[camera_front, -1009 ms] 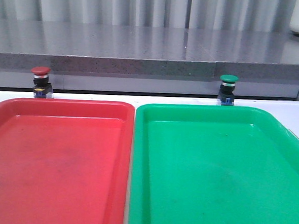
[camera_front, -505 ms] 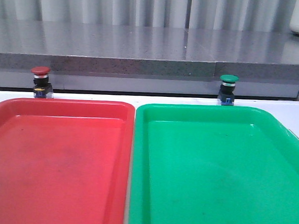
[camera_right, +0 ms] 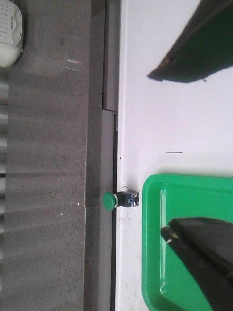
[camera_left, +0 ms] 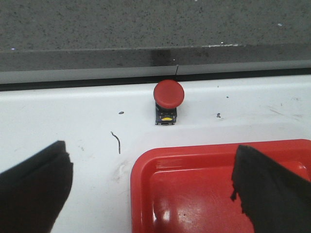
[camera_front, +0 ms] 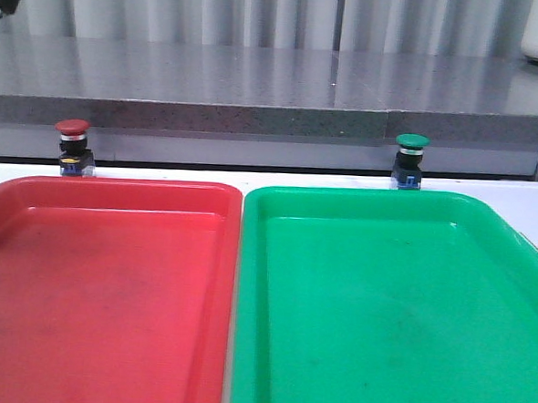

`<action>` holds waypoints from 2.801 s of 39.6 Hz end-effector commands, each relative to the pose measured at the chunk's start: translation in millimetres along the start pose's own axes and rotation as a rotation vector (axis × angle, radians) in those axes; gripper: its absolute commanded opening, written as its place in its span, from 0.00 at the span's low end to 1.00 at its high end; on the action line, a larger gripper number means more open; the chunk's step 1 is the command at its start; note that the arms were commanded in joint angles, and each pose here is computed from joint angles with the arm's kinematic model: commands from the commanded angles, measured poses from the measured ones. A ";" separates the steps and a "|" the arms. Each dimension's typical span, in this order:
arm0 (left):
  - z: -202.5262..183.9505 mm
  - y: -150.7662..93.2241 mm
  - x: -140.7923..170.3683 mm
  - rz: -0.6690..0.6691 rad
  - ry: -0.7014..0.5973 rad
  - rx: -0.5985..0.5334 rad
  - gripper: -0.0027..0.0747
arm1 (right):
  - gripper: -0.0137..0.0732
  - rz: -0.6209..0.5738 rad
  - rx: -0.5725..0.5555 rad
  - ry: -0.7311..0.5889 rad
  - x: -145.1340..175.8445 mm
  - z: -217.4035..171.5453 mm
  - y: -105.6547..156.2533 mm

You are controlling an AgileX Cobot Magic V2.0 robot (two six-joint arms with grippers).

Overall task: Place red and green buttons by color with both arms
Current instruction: 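Move the left gripper down over the red push button, then close the left gripper on the red button and lift it, then lower the red button into the red tray with the left gripper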

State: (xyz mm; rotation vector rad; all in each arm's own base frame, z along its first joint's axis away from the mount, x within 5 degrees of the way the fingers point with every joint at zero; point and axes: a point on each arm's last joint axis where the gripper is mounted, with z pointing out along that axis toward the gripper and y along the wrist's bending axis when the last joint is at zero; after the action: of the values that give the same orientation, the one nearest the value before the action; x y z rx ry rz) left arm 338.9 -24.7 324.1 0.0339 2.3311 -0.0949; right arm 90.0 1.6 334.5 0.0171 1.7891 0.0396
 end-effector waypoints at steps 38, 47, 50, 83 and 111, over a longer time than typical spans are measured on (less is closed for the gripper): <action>162.5 -29.2 -39.7 0.084 0.178 0.010 0.82 | 0.84 -0.004 0.005 -0.100 -17.0 -2.4 -0.1; 164.7 -29.2 -39.1 0.084 0.174 0.010 0.44 | 0.84 -0.004 0.005 -0.100 -17.0 -2.4 -0.1; 164.8 -29.2 -39.3 0.084 0.172 0.010 0.30 | 0.84 -0.004 0.005 -0.100 -17.0 -2.4 -0.1; 43.1 -60.0 -18.8 0.059 0.079 0.131 0.11 | 0.84 -0.004 0.005 -0.100 -17.0 -2.4 -0.1; 38.1 -104.3 121.0 0.081 0.274 0.254 0.12 | 0.84 -0.004 0.005 -0.100 -17.0 -2.4 -0.1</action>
State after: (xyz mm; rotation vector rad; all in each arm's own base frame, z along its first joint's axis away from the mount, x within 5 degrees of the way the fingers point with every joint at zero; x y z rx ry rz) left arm 275.9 -128.8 196.7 0.3285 2.6714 -0.3179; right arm 90.0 1.6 334.5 0.0174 1.7891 0.0403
